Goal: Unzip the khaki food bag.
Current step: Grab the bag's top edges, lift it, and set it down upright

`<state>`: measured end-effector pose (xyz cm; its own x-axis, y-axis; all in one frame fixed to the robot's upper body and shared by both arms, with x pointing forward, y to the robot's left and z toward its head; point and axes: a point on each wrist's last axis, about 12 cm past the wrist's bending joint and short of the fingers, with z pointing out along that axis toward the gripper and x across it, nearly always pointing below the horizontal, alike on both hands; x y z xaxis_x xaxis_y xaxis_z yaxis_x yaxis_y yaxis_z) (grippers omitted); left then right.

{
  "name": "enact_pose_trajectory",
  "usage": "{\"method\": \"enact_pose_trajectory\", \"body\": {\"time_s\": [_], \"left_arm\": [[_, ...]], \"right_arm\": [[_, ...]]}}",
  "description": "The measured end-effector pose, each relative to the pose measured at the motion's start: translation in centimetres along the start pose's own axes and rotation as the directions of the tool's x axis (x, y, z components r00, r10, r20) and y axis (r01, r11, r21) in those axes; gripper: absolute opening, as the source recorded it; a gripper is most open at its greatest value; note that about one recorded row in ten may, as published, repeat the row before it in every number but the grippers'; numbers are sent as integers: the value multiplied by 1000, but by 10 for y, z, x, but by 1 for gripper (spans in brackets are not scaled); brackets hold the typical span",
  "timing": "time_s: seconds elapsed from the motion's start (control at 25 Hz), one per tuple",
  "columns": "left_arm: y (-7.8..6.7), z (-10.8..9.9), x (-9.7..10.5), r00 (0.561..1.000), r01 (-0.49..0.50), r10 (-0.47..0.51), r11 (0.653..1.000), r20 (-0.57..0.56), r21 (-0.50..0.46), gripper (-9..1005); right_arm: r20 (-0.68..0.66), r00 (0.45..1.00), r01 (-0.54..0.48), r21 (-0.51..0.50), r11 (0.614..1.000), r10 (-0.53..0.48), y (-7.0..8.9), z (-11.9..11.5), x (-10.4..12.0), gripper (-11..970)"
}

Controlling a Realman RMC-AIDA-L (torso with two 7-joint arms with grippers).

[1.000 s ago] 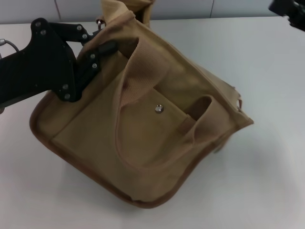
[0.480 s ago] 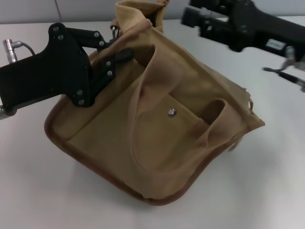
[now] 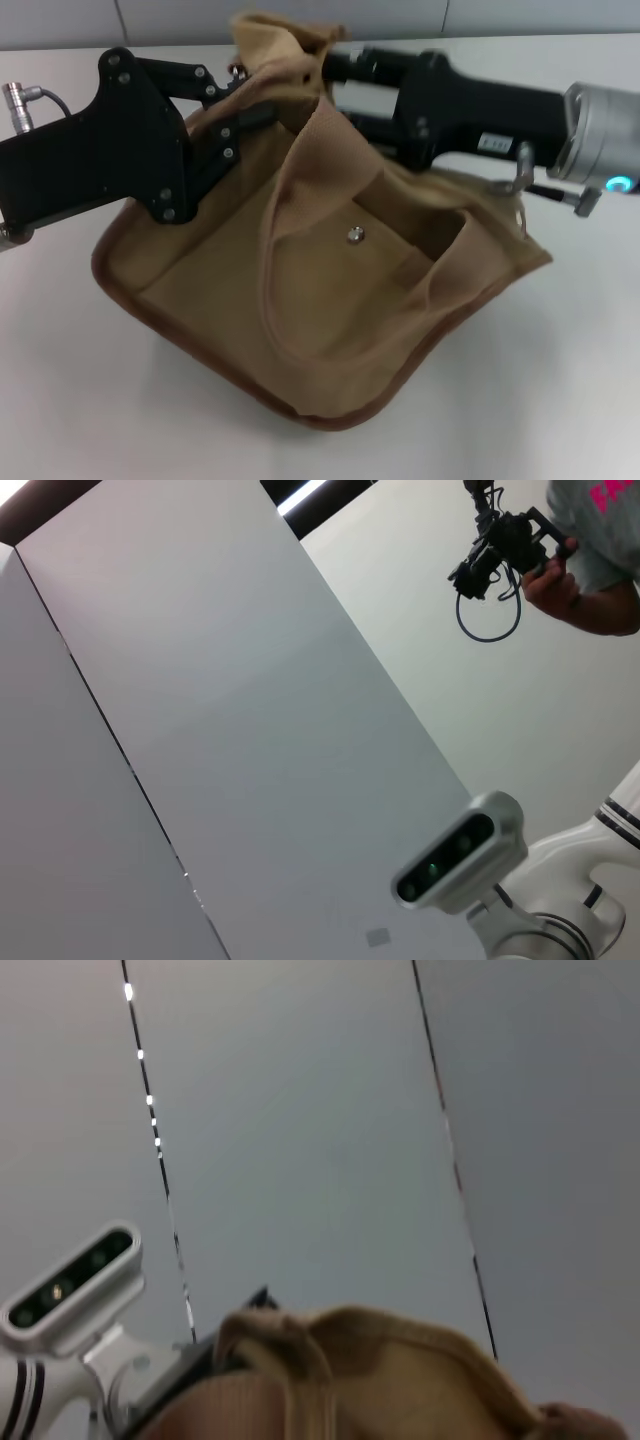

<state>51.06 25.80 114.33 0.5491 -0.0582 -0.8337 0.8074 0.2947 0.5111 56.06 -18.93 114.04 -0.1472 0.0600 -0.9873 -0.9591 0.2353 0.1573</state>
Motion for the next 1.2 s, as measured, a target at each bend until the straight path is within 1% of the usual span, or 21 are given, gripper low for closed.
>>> {"method": "enact_pose_trajectory", "body": {"time_s": [0.16, 0.24, 0.32, 0.36, 0.4, 0.52, 0.56, 0.6, 0.64, 0.68, 0.72, 0.76, 0.8, 0.84, 0.88, 0.92, 0.96, 1.0, 1.12, 1.16, 1.2], "left_arm": [[-2, 0, 1, 1000, -15, 15, 1000, 0, 0, 88], [-3, 0, 2, 1000, -18, 18, 1000, 0, 1, 88], [-4, 0, 2, 1000, -17, 17, 1000, 0, 2, 88], [-4, -1, 2, 1000, -14, 14, 1000, 0, 0, 88], [-4, -1, 2, 1000, -14, 14, 1000, 0, 0, 88], [-5, -1, 3, 1000, -12, 12, 1000, -1, -3, 88], [-6, -2, 3, 1000, -13, 13, 1000, -2, -4, 88], [-6, -2, 3, 1000, -13, 13, 1000, -2, -4, 88], [-6, -2, 3, 1000, -13, 13, 1000, -2, -3, 88], [-6, -1, 3, 1000, -13, 13, 1000, -2, 1, 88], [-7, -1, 4, 1000, -15, 15, 1000, -1, 7, 88], [-9, 1, 4, 1000, -22, 22, 999, 2, 23, 88], [-9, 1, 4, 1000, -22, 22, 999, 2, 23, 88], [-11, 2, 4, 1000, -22, 22, 999, 2, 32, 88], [-12, 2, 5, 1000, -22, 22, 999, 3, 40, 88], [-13, 3, 5, 1000, -20, 20, 999, 2, 46, 88], [-14, 5, 6, 1000, -20, 20, 998, 2, 54, 88], [-14, 5, 6, 1000, -20, 20, 998, 2, 54, 88], [-15, 5, 6, 1000, -23, 22, 998, 5, 62, 88], [-16, 6, 6, 1000, -21, 21, 997, 7, 70, 88], [-16, 6, 6, 1000, -21, 21, 997, 7, 70, 88]], "right_arm": [[-79, 997, -26, 7, 1000, 27, 5, -10, 16, 638], [-90, 995, -37, 14, 999, 38, 6, -13, 20, 639], [-97, 994, -49, 29, 998, 52, 8, -19, 25, 639], [-95, 993, -65, 43, 997, 69, 11, -27, 31, 639], [-95, 993, -65, 43, 997, 69, 11, -27, 31, 638], [-72, 994, -79, 63, 995, 84, 15, -40, 35, 638], [-5, 996, -93, 86, 992, 93, 17, -53, 32, 638], [-5, 996, -93, 86, 992, 93, 17, -53, 32, 638], [104, 990, -107, 106, 989, 96, 19, -64, 28, 638], [104, 990, -107, 106, 989, 96, 19, -64, 28, 638], [166, 982, -111, 116, 987, 91, 20, -68, 26, 638], [272, 961, -93, 146, 985, 51, 22, -75, 26, 638], [272, 961, -93, 146, 985, 51, 22, -75, 26, 638], [313, 950, -40, 179, 983, -18, 23, -75, 28, 638], [313, 950, -40, 179, 983, -18, 23, -75, 28, 638], [307, 950, -5, 184, 983, -52, 22, -70, 30, 638], [285, 954, 50, 171, 984, -98, 22, -58, 35, 638], [285, 954, 50, 171, 984, -98, 22, -58, 35, 638], [259, 961, 68, 134, 989, -101, 19, -40, 40, 638], [243, 965, 72, 96, 993, -94, 18, -28, 40, 638], [243, 965, 72, 96, 993, -94, 18, -28, 40, 638]]}}
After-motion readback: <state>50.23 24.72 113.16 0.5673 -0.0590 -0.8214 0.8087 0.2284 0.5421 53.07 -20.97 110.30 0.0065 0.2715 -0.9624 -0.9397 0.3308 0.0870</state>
